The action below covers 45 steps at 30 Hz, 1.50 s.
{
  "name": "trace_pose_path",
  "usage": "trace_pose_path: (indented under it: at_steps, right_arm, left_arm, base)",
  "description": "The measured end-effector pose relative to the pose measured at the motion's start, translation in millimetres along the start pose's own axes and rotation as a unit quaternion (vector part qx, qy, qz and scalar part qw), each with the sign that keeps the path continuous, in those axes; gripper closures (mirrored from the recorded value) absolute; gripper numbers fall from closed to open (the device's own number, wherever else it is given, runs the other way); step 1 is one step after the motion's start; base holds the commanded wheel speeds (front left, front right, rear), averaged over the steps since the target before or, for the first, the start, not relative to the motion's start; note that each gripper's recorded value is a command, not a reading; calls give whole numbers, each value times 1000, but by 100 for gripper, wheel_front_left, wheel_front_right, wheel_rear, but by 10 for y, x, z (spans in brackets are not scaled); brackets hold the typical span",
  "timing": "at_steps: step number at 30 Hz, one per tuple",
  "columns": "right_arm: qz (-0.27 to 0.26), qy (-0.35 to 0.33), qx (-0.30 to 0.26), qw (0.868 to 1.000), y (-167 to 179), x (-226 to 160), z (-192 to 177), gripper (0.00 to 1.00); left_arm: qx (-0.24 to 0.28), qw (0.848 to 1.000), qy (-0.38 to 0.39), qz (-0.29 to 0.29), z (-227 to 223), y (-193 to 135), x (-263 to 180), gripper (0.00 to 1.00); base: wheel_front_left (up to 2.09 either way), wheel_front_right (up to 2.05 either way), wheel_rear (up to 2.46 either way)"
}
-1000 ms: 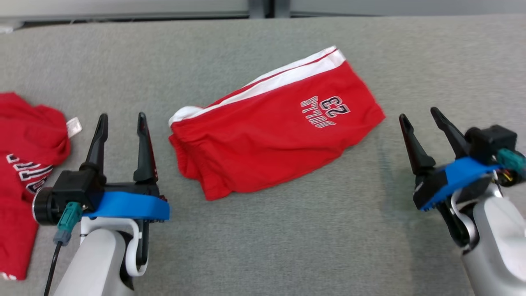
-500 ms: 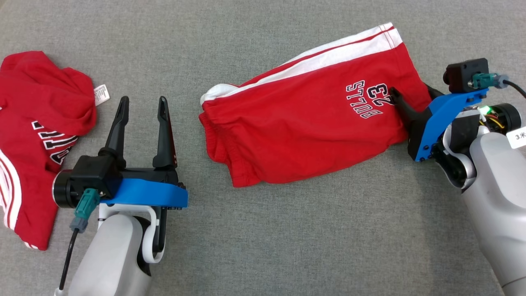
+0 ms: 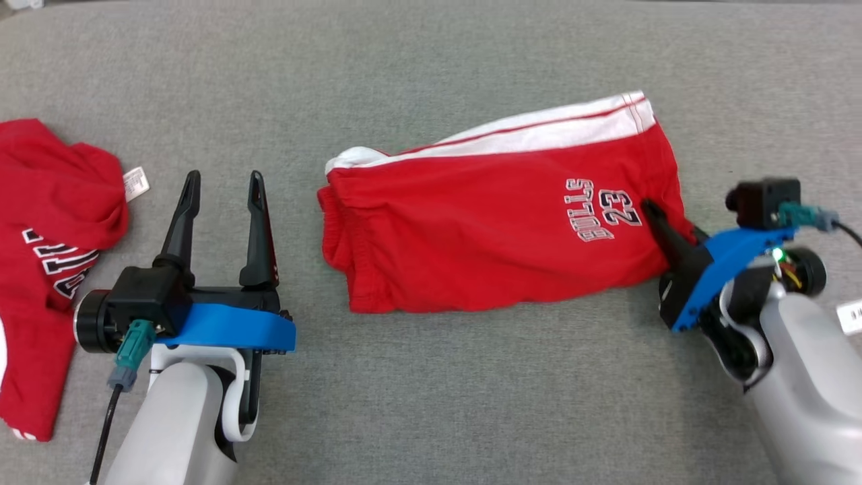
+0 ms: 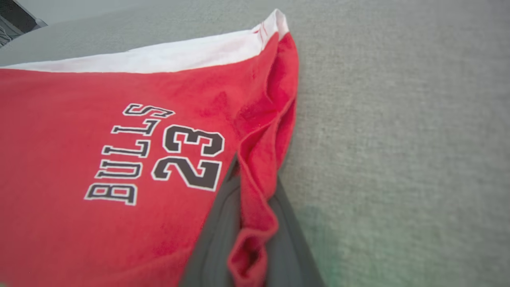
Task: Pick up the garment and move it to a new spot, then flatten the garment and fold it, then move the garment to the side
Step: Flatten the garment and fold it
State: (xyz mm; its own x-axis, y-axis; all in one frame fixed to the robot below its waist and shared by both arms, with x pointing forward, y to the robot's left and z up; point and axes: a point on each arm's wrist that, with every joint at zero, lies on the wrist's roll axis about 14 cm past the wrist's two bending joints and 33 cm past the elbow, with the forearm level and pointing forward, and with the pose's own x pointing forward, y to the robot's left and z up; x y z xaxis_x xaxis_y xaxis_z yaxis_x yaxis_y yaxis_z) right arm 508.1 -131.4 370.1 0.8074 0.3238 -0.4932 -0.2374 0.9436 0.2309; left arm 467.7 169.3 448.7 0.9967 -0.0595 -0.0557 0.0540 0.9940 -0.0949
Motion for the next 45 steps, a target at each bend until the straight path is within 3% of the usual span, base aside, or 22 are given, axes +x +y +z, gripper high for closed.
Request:
trace_pose_path:
  at_steps: [9, 20, 24, 30, 35, 41, 42, 43, 44, 45]
  right_arm:
    - [-50, -30, 55, 997, -238, -524, -210, 100]
    - [-64, -29, 32, 997, -303, -598, -135, 100]
    - [-25, -57, -2, 998, 5, -528, 230, 100]
    - [86, -105, -60, 989, 947, -416, 799, 100]
    - [179, -79, -62, 979, 1689, -338, 656, 100]
    - [237, -18, -47, 970, 2093, -258, 182, 100]
    - [238, -17, -45, 970, 2099, -242, 147, 69]
    - [241, -19, -41, 969, 2113, -234, 124, 8]
    - [243, -23, -37, 969, 2123, -228, 117, 0]
    - [245, -34, -35, 968, 2135, -229, 138, 0]
  left_arm:
    - [-1, 1000, -8, -20, 69, -153, -25, 0]
    - [-2, 1000, -8, -25, 96, -173, -66, 0]
    - [-1, 1000, -13, -21, 151, -145, -107, 0]
    - [0, 1000, -23, -2, 241, -35, -177, 0]
    - [2, 1000, -23, 13, 250, 67, -229, 0]
    - [-1, 1000, -14, 26, 179, 138, -248, 0]
    - [-1, 1000, -11, 27, 161, 143, -247, 0]
    - [-2, 1000, -10, 29, 149, 148, -243, 0]
    - [-3, 1000, -9, 30, 140, 150, -238, 0]
    - [-4, 999, -9, 30, 135, 151, -231, 0]
  base:
    - [0, 0, 0]
    - [0, 0, 0]
    - [0, 0, 0]
    - [0, 0, 0]
    - [0, 0, 0]
    - [0, 0, 0]
    - [0, 0, 0]
    - [0, 0, 0]
    - [0, 0, 0]
    - [0, 0, 0]
